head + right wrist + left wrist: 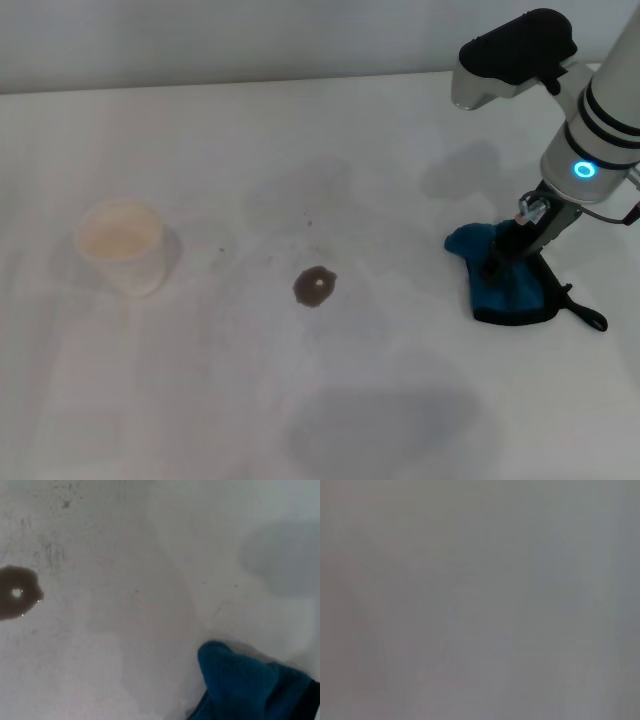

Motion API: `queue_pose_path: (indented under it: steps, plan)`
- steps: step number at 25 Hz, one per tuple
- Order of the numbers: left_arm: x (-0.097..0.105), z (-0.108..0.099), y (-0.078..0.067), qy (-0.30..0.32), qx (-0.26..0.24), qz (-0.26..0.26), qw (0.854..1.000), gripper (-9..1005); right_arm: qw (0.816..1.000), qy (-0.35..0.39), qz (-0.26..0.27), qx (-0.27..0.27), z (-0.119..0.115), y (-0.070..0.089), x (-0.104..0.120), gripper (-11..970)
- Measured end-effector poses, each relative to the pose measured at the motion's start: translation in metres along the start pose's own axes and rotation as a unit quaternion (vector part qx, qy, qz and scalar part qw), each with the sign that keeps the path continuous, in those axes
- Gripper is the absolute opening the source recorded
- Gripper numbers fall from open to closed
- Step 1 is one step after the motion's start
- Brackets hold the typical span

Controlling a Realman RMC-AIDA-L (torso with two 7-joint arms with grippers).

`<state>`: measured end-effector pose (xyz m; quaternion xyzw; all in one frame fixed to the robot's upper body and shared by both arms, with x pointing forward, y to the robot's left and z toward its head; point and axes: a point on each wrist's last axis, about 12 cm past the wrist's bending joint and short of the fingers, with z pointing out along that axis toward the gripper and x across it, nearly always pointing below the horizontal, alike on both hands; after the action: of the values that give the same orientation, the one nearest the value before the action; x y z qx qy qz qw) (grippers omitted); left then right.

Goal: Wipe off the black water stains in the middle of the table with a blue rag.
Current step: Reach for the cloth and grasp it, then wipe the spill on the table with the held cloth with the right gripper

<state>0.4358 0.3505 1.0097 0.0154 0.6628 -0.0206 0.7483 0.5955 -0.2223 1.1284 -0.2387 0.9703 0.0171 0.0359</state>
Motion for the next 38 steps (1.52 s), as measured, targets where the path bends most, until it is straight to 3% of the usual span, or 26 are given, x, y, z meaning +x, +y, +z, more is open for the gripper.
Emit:
queue_pose_path:
  steps: [12,38]
  plan:
    - [-0.001,0.004,-0.001,-0.002,0.003,0.001,1.000,880,0.999,0.021,-0.030,0.020,0.012,0.005,-0.001,701]
    - [0.000,0.005,-0.002,-0.002,0.004,0.000,1.000,879,0.998,0.010,-0.051,0.023,0.014,0.009,-0.007,120]
